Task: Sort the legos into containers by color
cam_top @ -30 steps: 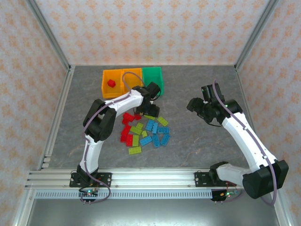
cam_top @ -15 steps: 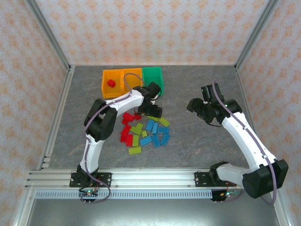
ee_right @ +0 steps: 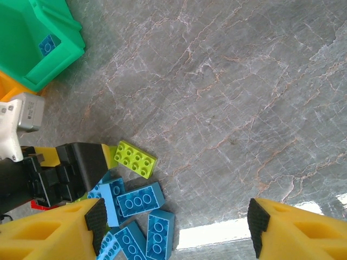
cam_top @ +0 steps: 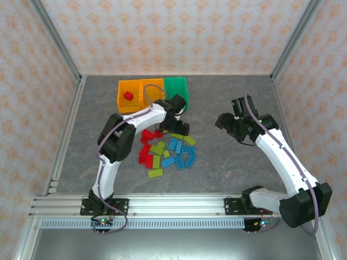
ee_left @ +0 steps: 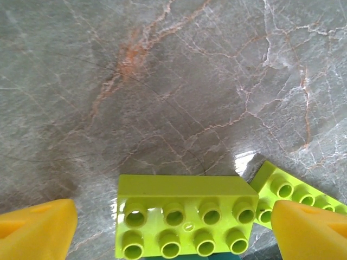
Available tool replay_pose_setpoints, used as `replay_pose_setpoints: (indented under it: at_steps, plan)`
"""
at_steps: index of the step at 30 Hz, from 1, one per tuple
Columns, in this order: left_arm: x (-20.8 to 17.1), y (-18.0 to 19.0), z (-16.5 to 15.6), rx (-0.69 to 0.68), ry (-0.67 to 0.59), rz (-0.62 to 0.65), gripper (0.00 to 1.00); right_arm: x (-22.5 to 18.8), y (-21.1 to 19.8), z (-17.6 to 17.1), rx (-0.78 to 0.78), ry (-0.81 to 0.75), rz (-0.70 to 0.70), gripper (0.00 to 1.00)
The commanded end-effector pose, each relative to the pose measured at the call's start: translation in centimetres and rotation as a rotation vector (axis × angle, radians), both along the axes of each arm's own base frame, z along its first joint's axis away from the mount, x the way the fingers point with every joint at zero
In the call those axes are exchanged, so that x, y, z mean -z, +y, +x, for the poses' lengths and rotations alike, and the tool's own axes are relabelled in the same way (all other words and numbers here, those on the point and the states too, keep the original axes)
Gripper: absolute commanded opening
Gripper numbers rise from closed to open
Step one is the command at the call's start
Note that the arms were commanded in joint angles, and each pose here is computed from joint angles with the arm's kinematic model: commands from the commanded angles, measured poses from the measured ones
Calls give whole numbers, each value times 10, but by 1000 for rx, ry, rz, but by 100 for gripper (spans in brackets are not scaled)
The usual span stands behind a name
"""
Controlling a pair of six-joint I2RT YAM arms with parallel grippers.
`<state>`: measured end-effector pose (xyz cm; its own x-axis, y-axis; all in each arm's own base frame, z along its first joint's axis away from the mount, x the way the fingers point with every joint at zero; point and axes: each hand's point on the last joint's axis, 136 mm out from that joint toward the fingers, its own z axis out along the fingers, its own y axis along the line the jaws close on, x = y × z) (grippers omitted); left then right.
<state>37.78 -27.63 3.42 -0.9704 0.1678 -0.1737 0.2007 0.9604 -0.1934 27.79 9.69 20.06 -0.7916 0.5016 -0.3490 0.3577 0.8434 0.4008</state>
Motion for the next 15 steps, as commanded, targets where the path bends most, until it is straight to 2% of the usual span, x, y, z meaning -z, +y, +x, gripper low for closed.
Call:
replay_pose_setpoints:
  at_steps: [1,4,12,15]
  plan:
    - [17,-8,-5,30,43,3,93,2,-3,-3,15,18,-11,71]
    - [26,-6,-6,33,57,26,90,3,-3,-3,15,22,-13,71]
    - [23,9,0,2,16,106,66,1,-2,-4,8,23,-12,71]
    - [18,19,1,-9,-6,144,60,0,3,-5,-25,24,4,71]
